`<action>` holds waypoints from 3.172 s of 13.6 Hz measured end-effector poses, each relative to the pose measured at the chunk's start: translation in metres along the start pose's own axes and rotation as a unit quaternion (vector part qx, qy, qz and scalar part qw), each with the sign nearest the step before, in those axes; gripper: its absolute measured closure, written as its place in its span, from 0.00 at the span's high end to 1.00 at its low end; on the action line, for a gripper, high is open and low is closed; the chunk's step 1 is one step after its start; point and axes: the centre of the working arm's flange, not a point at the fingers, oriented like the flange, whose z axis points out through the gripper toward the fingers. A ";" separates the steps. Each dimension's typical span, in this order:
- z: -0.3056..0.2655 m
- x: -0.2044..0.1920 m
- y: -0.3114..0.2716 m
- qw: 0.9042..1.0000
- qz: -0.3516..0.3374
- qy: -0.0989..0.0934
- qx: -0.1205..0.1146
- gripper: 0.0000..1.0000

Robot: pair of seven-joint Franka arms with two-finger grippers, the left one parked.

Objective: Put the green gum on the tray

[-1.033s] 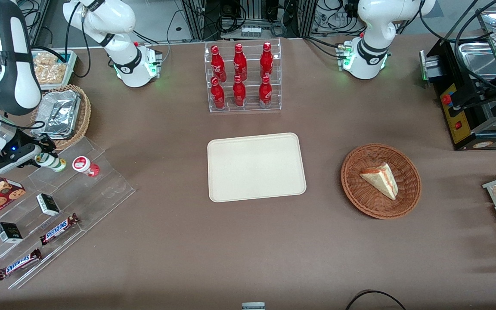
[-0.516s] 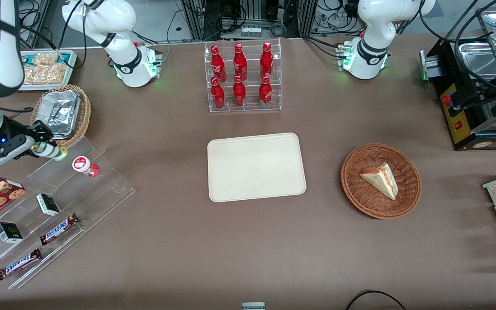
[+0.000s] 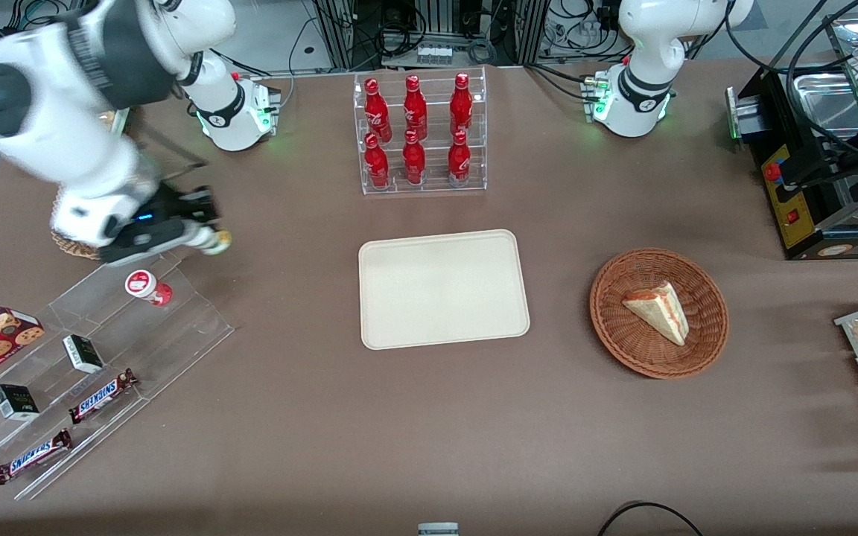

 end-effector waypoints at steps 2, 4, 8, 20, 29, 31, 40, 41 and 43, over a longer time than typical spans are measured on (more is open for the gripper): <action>0.013 0.008 -0.069 0.999 0.047 0.001 -0.006 0.59; 0.037 0.018 -0.140 0.996 0.091 0.002 -0.015 0.59; 0.108 0.037 -0.257 0.986 0.162 0.019 -0.022 0.59; 0.271 0.074 -0.338 0.981 0.184 0.053 -0.015 0.59; 0.300 0.070 -0.346 0.983 0.176 0.050 -0.020 0.59; 0.301 0.070 -0.346 0.983 0.176 0.050 -0.019 0.66; 0.144 0.090 -0.272 0.988 0.154 0.023 0.006 1.00; 0.110 0.089 -0.238 0.991 0.133 0.002 0.007 1.00; 0.050 0.083 -0.166 0.992 0.121 -0.021 0.012 1.00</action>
